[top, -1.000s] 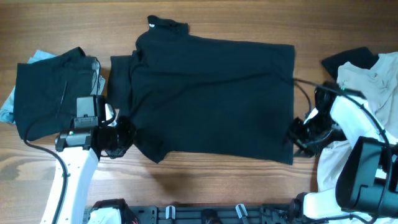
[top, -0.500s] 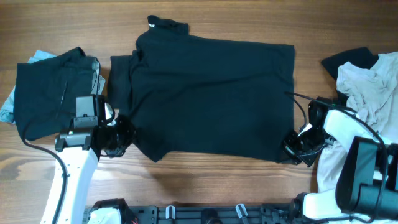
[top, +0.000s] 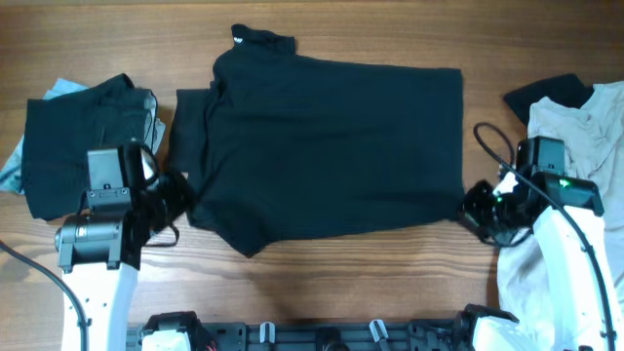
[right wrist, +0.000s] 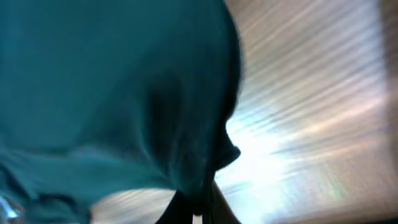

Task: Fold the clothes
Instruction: 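Fold the bottom half up toward the collar with both grippers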

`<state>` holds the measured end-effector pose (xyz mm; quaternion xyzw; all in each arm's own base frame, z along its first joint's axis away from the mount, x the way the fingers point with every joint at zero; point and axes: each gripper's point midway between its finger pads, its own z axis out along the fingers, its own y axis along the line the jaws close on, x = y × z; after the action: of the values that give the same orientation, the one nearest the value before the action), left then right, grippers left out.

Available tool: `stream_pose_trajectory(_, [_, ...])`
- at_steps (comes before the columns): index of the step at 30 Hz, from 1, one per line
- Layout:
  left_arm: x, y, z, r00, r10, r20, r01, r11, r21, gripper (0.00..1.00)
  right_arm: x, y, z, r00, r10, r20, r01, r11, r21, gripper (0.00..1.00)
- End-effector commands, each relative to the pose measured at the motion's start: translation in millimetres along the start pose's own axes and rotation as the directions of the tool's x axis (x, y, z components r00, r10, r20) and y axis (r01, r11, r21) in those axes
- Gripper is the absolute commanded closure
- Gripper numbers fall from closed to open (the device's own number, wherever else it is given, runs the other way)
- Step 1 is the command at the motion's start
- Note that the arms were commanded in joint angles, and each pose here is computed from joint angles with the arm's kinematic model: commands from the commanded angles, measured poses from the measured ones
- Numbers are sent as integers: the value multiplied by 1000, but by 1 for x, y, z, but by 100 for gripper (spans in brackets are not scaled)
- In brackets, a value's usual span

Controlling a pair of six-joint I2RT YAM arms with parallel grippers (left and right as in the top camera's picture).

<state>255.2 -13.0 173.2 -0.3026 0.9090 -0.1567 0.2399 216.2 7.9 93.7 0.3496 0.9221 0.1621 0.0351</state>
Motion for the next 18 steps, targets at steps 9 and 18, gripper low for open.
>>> stream_pose_trajectory(9, [71,43,63,907,-93,-410,-23,963,-268,60,-29,28,36,996,47,-77,-55,993,-103,96])
stream_pose_trajectory(18, [116,82,129,828,-260,-497,56,920,-388,60,-28,28,36,997,19,-79,-27,994,-106,96])
